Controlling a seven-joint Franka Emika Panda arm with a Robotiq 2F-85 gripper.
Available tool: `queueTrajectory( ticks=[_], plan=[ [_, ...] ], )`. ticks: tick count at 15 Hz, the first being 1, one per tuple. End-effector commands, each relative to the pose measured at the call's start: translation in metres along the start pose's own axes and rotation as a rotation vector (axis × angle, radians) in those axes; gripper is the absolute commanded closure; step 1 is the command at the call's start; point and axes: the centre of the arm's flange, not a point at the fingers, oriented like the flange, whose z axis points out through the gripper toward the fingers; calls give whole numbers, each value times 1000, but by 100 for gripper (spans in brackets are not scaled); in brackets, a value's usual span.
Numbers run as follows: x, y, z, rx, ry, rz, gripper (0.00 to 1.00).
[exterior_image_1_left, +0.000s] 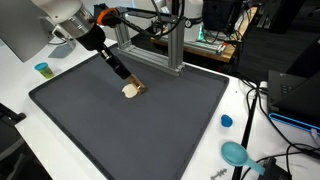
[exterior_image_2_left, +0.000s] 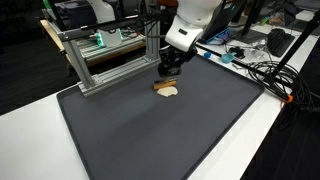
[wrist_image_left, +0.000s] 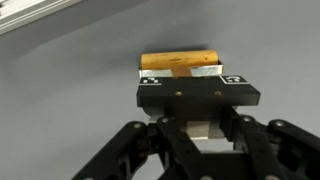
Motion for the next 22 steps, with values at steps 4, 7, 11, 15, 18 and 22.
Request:
queueTrajectory(
  ticks=[4,7,11,15,18,22],
  plan=[
    [-3,7,-13,5,-63,-30,79],
    [-15,18,-40,50,15,-78,79],
    [-3,11,-54,50,47,-80,79],
    [12,-2,-35,14,14,-70,79],
    [29,-15,-14,5,30,-54,79],
    [48,-18,-8,12,32,-38,79]
  ],
)
